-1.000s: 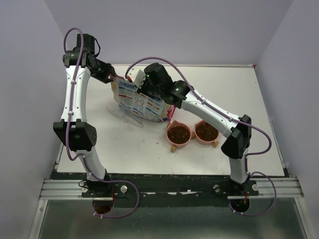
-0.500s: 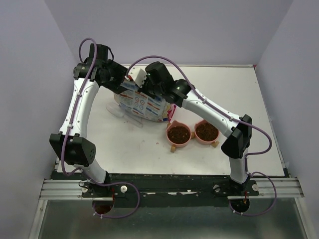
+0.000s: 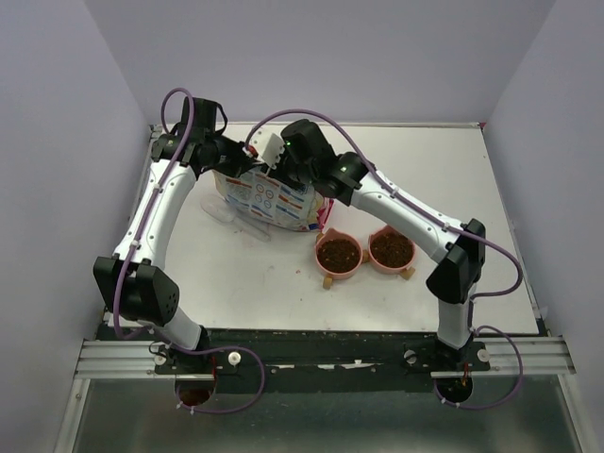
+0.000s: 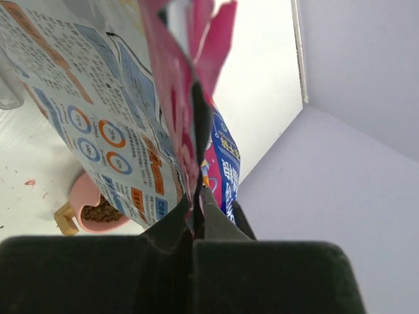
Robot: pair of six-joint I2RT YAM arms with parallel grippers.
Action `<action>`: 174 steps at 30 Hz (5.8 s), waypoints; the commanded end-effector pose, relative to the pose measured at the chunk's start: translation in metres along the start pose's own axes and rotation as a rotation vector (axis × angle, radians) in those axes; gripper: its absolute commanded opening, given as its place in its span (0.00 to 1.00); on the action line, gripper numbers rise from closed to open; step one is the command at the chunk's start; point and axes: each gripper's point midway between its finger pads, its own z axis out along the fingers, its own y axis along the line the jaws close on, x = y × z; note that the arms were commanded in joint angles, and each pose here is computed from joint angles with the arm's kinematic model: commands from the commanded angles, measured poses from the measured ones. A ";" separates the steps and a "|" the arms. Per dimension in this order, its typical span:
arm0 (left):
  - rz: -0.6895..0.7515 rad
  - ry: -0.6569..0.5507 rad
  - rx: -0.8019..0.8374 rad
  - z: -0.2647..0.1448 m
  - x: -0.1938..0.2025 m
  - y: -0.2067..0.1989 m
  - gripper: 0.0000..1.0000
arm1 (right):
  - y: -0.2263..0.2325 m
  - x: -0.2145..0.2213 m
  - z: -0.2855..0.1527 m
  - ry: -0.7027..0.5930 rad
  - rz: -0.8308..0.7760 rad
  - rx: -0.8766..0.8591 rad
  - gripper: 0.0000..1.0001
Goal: Serve the pet food
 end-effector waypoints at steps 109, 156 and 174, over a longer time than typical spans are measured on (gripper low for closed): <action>0.033 -0.141 -0.111 -0.036 -0.073 -0.002 0.00 | -0.009 0.019 0.001 0.161 -0.143 0.182 0.25; 0.014 -0.181 -0.102 -0.047 -0.096 -0.006 0.00 | -0.066 0.092 -0.049 0.293 0.047 0.278 0.00; 0.001 -0.185 -0.099 -0.045 -0.102 -0.007 0.00 | -0.085 0.115 -0.064 0.324 0.101 0.297 0.00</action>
